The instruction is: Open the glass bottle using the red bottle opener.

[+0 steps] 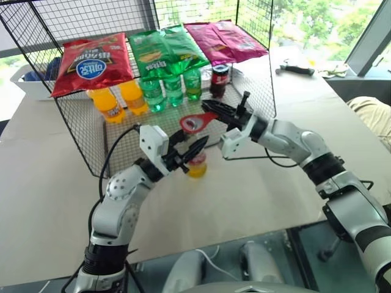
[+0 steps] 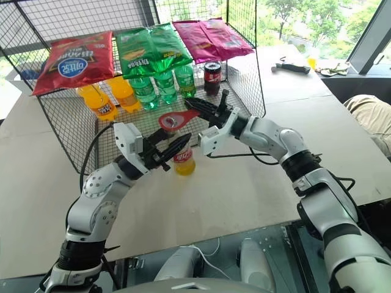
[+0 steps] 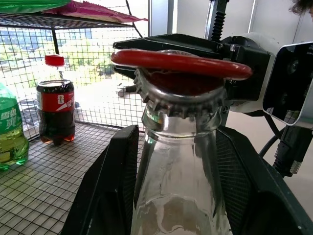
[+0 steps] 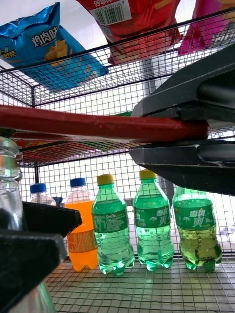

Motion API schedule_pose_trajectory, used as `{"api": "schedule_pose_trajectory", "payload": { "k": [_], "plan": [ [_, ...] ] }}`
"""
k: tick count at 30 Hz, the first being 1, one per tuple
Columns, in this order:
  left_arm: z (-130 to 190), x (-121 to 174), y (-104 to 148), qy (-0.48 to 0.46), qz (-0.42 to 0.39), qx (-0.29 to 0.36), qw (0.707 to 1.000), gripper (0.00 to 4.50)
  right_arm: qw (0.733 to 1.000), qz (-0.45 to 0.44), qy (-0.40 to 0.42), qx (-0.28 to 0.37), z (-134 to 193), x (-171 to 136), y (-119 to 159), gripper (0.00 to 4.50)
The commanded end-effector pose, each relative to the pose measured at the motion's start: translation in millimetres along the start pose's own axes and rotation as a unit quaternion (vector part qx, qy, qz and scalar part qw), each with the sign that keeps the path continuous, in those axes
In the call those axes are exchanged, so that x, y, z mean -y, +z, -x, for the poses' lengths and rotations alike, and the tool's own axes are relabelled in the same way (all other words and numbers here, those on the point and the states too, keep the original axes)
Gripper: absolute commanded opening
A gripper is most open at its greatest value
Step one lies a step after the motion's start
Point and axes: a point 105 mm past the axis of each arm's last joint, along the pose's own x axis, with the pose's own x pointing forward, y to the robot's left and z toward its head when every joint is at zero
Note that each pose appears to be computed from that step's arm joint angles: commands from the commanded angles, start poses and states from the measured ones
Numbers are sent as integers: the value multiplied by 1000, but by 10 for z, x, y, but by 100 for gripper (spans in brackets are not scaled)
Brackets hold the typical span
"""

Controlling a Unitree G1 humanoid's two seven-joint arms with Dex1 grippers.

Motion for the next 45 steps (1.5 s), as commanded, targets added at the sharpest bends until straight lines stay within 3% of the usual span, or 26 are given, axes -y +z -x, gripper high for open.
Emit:
{"api": "schedule_pose_trajectory", "payload": {
  "k": [1,17,27,33,35,38,39,41,45],
  "plan": [
    [12,55,-13,-10,-1,-3,1000,181,999,30,-37,4,-50,313,-22,0],
    [40,51,-41,-9,1,-6,1000,181,996,8,-87,4,-48,522,12,0],
    [21,7,-8,-4,5,1,1000,181,983,-124,-120,-70,71,374,-202,0],
    [19,-22,8,5,5,2,1000,181,974,-180,-107,-83,99,187,-158,0],
    [22,-28,16,9,2,3,1000,271,972,-195,-100,-88,108,119,-144,0],
    [27,-23,27,11,-1,3,1000,359,970,-203,-97,-92,123,83,-142,0],
    [30,-20,25,10,-3,0,1000,425,970,-205,-96,-93,129,77,-146,0],
    [32,-9,21,6,-3,-3,1000,446,969,-207,-94,-96,138,69,-155,0],
    [44,7,23,1,-5,-7,1000,446,965,-221,-90,-107,181,29,-195,0]
  ]
}}
